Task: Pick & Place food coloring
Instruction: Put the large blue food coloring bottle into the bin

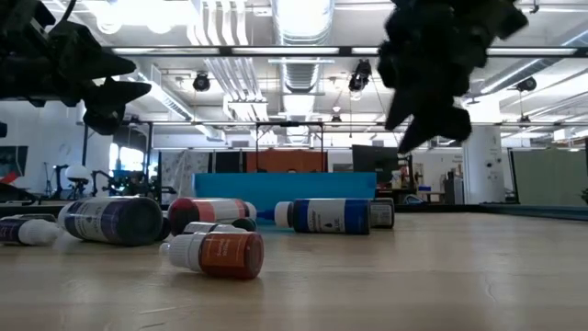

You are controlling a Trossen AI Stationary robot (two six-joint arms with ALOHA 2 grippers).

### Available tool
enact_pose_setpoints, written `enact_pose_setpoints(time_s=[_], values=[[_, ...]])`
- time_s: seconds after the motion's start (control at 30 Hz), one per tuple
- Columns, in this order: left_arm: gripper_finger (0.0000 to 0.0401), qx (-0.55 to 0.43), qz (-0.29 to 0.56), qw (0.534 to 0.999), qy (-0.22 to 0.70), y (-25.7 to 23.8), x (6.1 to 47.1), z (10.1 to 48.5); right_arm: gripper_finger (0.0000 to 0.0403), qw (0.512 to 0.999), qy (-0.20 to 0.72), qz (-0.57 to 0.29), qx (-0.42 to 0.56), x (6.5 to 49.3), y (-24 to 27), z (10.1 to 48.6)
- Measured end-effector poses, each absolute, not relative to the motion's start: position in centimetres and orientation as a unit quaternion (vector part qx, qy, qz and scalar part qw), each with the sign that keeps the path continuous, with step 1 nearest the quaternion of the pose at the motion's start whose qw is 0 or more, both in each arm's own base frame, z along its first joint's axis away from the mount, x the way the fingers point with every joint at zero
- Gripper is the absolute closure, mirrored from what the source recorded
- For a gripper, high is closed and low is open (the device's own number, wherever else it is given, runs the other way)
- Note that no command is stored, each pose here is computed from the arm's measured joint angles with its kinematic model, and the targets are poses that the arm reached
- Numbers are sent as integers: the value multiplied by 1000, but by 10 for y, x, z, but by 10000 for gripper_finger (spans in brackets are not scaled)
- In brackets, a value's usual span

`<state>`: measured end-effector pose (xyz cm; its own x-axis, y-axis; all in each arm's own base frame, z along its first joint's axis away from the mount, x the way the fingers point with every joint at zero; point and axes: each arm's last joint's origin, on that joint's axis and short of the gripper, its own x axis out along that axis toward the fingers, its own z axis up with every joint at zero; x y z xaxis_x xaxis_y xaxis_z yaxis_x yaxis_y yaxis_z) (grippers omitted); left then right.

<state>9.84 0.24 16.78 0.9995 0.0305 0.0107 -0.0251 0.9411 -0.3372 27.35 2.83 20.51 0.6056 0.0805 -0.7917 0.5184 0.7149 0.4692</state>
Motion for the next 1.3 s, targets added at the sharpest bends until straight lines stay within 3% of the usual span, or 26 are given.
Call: enact_pose_setpoints(time_s=[0.27, 0.4, 0.63, 0.9, 1.17, 1.3], values=[[240, -171, 14, 985, -9, 2, 98, 168, 197, 802, 524, -170, 232, 305, 31, 223], [240, -180, 14, 983, -10, 2, 98, 168, 197, 804, 527, -182, 207, 324, 30, 227], [240, -345, 18, 938, -15, 3, 98, 168, 197, 800, 535, -181, 201, 354, 29, 216], [240, -469, 9, 883, -33, 3, 98, 172, 197, 812, 529, -163, 182, 370, 32, 211], [240, -564, -5, 824, -50, 3, 98, 175, 197, 819, 520, -160, 185, 369, 31, 214], [240, -574, 3, 818, -51, 3, 98, 175, 197, 831, 506, -147, 176, 375, 30, 211]])
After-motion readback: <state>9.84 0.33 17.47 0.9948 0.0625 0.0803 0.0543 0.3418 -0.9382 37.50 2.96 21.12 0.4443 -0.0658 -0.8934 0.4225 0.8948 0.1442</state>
